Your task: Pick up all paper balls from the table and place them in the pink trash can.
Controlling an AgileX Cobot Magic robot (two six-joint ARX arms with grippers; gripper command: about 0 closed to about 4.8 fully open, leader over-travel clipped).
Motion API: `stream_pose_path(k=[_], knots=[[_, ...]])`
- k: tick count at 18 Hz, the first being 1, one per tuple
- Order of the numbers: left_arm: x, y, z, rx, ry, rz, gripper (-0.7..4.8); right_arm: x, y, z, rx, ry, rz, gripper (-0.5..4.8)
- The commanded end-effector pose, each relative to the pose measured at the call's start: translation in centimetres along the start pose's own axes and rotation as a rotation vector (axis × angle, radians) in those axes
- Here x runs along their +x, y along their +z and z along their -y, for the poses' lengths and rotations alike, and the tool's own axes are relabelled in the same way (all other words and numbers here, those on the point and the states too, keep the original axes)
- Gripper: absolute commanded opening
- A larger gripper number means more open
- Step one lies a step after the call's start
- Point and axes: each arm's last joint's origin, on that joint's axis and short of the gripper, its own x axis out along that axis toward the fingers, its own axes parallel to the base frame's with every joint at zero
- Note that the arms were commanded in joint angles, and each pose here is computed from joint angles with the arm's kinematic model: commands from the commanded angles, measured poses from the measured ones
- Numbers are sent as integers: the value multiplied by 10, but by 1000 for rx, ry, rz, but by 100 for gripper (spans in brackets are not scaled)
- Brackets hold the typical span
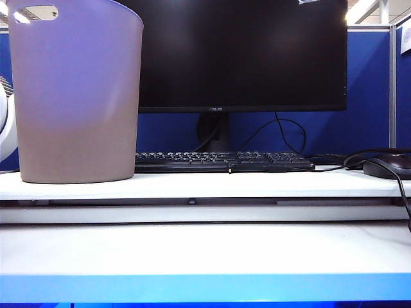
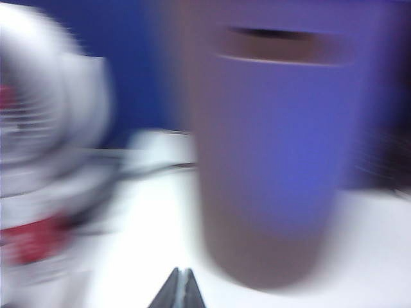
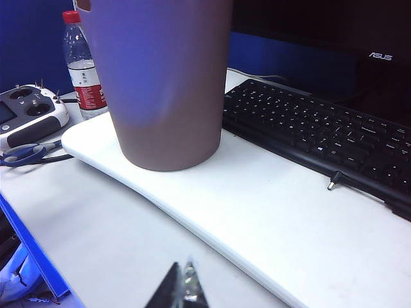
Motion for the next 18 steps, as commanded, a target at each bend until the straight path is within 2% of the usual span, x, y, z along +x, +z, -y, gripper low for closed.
stream_pose_path(k=[1,5,10,15,18], knots=[[7,-11,-7,-66,90,93,-4,-1,3,0,-1,0,16,-5],[12,-28,-12,-82,67,64,-4,-1,3,0,-1,0,16,-5],[16,-47,-12,-54,37,7,-4,-1,3,0,-1,0,17,-5],[16,-47,-12,0,24,8,-4,-1,3,0,-1,0,16,-5],[16,-46,-12,6,21,18,-4,-1,3,0,-1,0,17,-5]])
